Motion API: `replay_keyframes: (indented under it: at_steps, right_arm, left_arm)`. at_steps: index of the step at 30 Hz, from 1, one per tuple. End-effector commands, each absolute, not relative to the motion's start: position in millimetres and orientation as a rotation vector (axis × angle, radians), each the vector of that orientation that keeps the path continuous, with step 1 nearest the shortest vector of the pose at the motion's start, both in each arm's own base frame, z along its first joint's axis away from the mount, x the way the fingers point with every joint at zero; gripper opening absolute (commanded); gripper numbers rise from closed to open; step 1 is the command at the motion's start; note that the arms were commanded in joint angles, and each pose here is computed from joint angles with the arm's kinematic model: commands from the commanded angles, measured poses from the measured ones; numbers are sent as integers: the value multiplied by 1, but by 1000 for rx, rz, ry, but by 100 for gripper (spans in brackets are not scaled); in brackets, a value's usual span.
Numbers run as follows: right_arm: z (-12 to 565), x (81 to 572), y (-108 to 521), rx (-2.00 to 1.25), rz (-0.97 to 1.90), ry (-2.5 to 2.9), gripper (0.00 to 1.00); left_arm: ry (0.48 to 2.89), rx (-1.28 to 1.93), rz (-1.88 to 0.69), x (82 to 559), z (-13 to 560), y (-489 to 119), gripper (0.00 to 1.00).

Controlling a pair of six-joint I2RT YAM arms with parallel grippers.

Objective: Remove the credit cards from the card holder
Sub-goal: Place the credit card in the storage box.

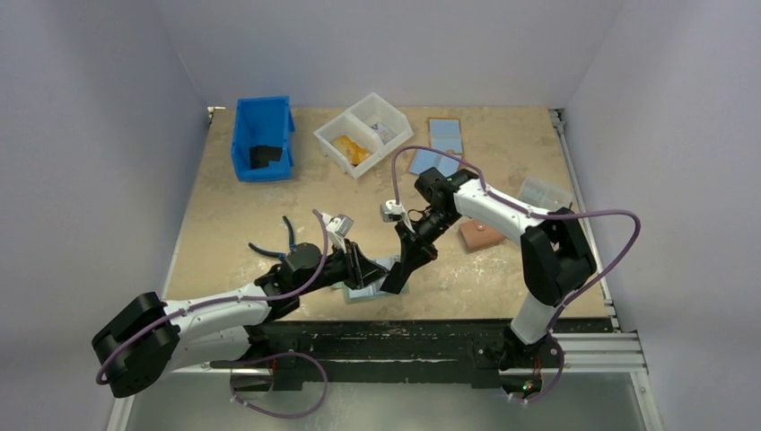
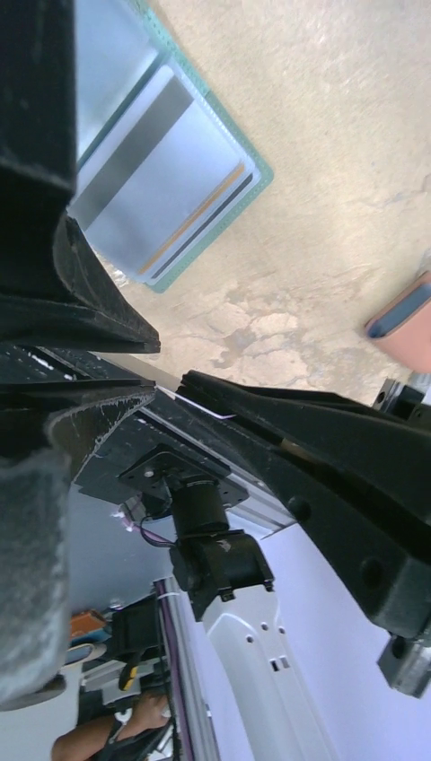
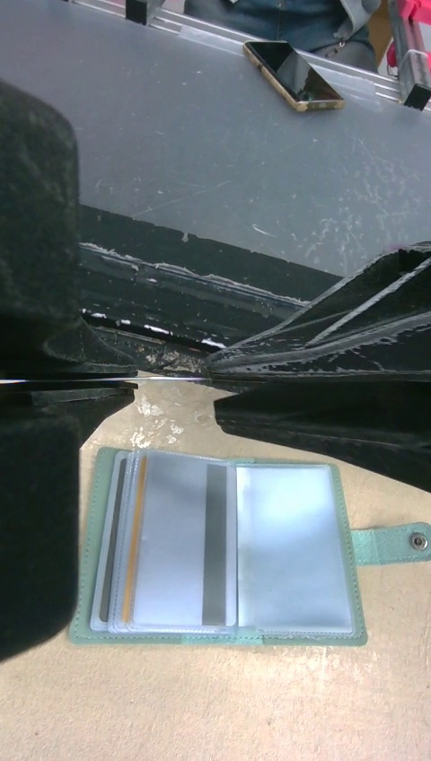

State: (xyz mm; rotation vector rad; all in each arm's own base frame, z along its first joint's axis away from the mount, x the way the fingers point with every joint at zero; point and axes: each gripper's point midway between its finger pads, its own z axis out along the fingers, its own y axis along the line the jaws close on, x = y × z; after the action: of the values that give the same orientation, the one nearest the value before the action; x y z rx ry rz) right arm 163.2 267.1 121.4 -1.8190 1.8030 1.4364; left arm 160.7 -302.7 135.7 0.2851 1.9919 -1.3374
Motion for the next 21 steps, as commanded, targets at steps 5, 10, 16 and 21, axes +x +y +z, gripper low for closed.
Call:
replay_keyframes:
  at_steps: [5, 10, 16, 21]
  right_arm:
    - [145, 173, 263, -1802, 1362, 1713, 0]
    - [146, 179, 260, -1780, 1334, 1723, 0]
    - [147, 188, 255, -1745, 1285, 1744, 0]
    - [149, 194, 252, -1719, 1246, 1756, 0]
  left_arm:
    - [1927, 125, -1265, 181, 146, -288, 36]
    - [1923, 61, -1216, 187, 148, -278, 46]
    - [1928, -46, -1187, 191, 147, -265, 64]
    - [1926, -126, -1206, 191, 148, -260, 79]
